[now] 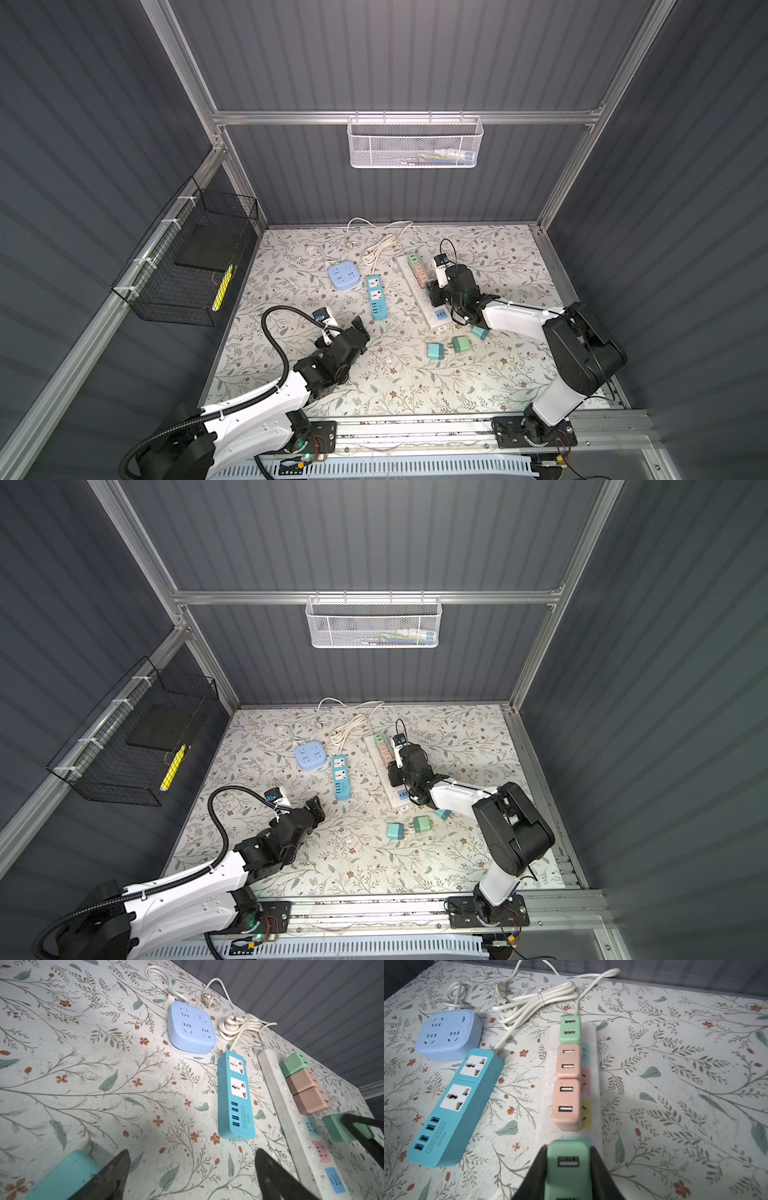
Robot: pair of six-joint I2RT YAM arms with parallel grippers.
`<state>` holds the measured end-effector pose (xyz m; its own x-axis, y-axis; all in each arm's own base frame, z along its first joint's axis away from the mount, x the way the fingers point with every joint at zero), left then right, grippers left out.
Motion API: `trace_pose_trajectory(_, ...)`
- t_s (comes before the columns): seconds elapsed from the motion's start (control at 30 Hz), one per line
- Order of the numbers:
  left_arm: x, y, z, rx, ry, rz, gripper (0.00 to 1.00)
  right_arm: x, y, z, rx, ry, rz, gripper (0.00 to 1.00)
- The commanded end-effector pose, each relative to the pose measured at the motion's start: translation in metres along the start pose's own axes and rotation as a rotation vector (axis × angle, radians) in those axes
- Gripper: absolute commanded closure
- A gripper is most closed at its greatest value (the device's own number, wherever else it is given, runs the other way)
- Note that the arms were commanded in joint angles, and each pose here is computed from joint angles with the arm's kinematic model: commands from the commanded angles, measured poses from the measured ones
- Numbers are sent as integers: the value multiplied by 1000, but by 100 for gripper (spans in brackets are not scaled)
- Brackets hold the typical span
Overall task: Insert the plug
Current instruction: 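Lower the mint-green plug with the right gripper into the fourth socket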
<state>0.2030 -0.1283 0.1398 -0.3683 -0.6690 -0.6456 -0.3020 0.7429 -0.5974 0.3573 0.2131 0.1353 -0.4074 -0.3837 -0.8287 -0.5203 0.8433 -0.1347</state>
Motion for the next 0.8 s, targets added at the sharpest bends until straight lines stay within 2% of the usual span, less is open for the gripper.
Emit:
trace_pose_trajectory(0.0, -8, -9, -4, 23, -20, -4, 6, 0, 0, 9, 21, -24, -9, 81)
trace_pose_trajectory(0.43, -8, -10, -4, 21, -26, 5, 6, 23, 10, 13, 30, 32, 1, 81)
trace_pose_trajectory(0.63, -9, -12, -4, 25, -25, 10, 6, 27, 4, 9, 94, 58, -11, 82)
trace_pose_trajectory(0.77, -9, -10, -4, 25, -23, 6, 6, 25, 6, 9, 81, 65, -14, 82)
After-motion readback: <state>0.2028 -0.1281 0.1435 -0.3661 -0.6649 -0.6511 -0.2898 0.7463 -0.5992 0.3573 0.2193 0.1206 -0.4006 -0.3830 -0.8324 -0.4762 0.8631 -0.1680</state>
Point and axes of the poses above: each gripper's point midway between its finger pads, its own z axis out along the fingers, its own y axis along the line the jaws close on, x = y × z, the point moved 6 cm from there along -z, back along the fingers, and after that the axes turned 15 degrees about -z, right-handed, at the moved point
